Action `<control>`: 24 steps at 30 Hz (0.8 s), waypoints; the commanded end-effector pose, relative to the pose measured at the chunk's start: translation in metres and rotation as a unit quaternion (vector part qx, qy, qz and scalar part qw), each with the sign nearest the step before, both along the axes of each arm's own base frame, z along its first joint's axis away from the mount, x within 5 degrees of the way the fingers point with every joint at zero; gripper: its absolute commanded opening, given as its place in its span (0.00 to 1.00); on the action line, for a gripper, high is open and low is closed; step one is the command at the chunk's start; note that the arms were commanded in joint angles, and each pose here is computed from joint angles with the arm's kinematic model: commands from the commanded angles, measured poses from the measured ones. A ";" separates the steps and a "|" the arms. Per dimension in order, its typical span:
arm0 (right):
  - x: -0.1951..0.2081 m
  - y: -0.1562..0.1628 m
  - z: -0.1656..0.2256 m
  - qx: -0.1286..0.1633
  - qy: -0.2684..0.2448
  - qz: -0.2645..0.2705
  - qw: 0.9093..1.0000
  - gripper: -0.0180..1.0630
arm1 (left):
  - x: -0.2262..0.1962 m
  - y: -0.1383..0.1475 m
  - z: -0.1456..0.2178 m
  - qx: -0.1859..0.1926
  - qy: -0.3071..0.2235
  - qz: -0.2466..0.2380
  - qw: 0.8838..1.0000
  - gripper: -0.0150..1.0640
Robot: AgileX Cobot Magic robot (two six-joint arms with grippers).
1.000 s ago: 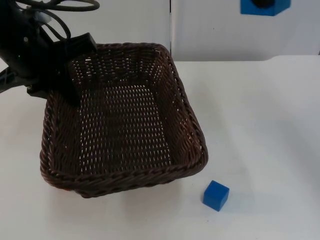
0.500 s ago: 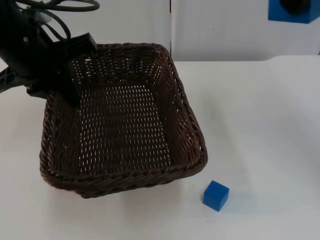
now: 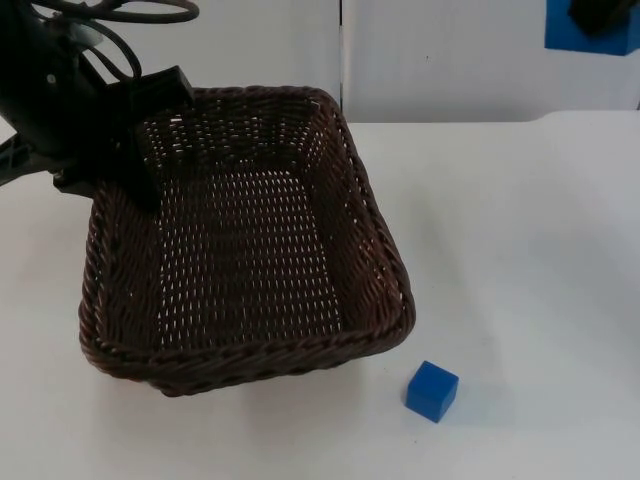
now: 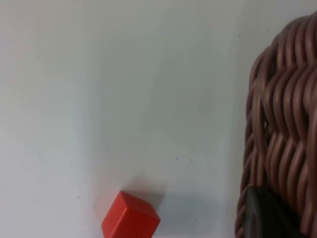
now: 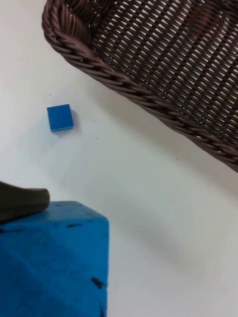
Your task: Pick up the basket with the left hand and place the largest block into the basket with the right hand.
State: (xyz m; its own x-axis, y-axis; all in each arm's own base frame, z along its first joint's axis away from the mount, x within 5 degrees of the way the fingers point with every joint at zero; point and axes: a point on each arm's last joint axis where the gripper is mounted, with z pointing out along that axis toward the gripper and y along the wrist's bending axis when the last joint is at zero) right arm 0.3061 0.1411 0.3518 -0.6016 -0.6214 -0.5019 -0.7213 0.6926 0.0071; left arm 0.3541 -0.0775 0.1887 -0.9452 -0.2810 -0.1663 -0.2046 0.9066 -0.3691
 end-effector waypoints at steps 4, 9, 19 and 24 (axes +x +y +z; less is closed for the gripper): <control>-0.004 0.002 0.005 0.027 -0.002 -0.013 1.000 0.02 | 0.000 -0.002 0.008 -0.009 -0.008 0.006 1.000 0.01; -0.014 0.027 0.005 0.019 -0.013 0.026 0.999 0.02 | 0.000 -0.002 0.008 -0.009 -0.008 0.006 1.000 0.01; -0.051 0.095 0.002 0.030 -0.044 0.134 0.990 0.02 | 0.000 -0.002 0.008 -0.009 -0.008 0.006 1.000 0.01; -0.058 0.118 -0.013 0.028 -0.029 0.162 0.986 0.02 | 0.000 -0.002 0.008 -0.009 -0.008 0.006 1.000 0.01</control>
